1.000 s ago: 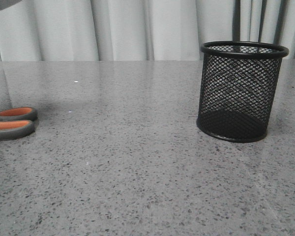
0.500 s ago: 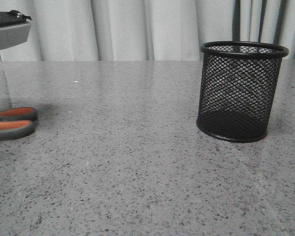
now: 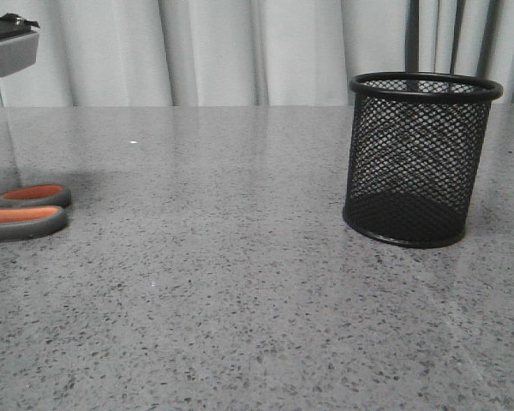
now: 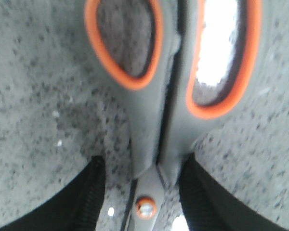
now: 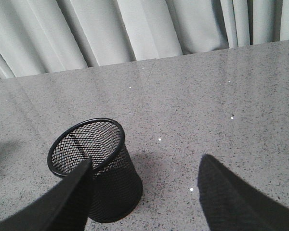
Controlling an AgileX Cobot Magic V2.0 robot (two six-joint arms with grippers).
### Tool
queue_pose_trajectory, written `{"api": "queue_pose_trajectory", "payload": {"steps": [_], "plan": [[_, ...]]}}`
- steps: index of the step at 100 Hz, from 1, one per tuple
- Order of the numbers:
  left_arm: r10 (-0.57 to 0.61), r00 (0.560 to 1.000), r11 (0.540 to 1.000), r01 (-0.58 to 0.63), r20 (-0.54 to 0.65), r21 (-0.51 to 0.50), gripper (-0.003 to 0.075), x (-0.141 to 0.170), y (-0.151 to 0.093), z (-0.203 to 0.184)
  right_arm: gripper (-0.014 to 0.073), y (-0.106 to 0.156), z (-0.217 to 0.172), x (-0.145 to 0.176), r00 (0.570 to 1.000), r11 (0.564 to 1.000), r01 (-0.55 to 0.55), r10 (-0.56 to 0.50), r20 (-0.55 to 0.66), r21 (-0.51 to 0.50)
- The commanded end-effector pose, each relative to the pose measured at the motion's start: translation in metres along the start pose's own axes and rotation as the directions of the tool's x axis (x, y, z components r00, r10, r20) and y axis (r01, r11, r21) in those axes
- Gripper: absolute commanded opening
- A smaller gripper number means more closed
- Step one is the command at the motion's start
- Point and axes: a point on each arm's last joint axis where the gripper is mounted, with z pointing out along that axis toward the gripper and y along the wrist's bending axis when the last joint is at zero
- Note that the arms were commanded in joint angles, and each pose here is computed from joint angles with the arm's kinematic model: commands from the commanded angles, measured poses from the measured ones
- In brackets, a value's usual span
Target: Put scissors into bucket
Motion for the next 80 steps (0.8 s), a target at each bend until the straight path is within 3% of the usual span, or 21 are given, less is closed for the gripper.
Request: {"api": "queue_pose_trajectory", "payload": {"steps": [1,24,51,65,80], "plan": [[-0.027,0.994,0.999,0.029,0.109,-0.017,0.0337,-0.01,0.0,-0.01,0.0419,0.001,0.0,-0.014,0.997,1.0,0.012,-0.012,0.08,0.008],[-0.026,0.991,0.999,0.022,0.134,0.029,0.0297,-0.012,-0.003,-0.01,0.0419,0.002,0.0,-0.01,0.999,1.0,-0.019,0.02,0.037,-0.01],[-0.058,0.978,0.997,0.048,0.201,0.052,0.0021,-0.019,-0.008,-0.014,0.0419,0.007,0.0,-0.01,0.992,0.991,-0.121,0.123,0.028,-0.063],[-0.067,0.958,0.996,0.081,0.278,-0.039,-0.002,-0.023,-0.007,-0.03,0.0419,0.014,-0.005,-0.016,0.99,0.982,-0.139,0.141,0.006,-0.124],[-0.029,0.916,0.966,0.129,0.399,-0.226,-0.002,-0.032,-0.009,-0.069,0.0419,0.039,-0.019,-0.035,0.993,0.931,-0.055,0.089,0.077,-0.362]]}}
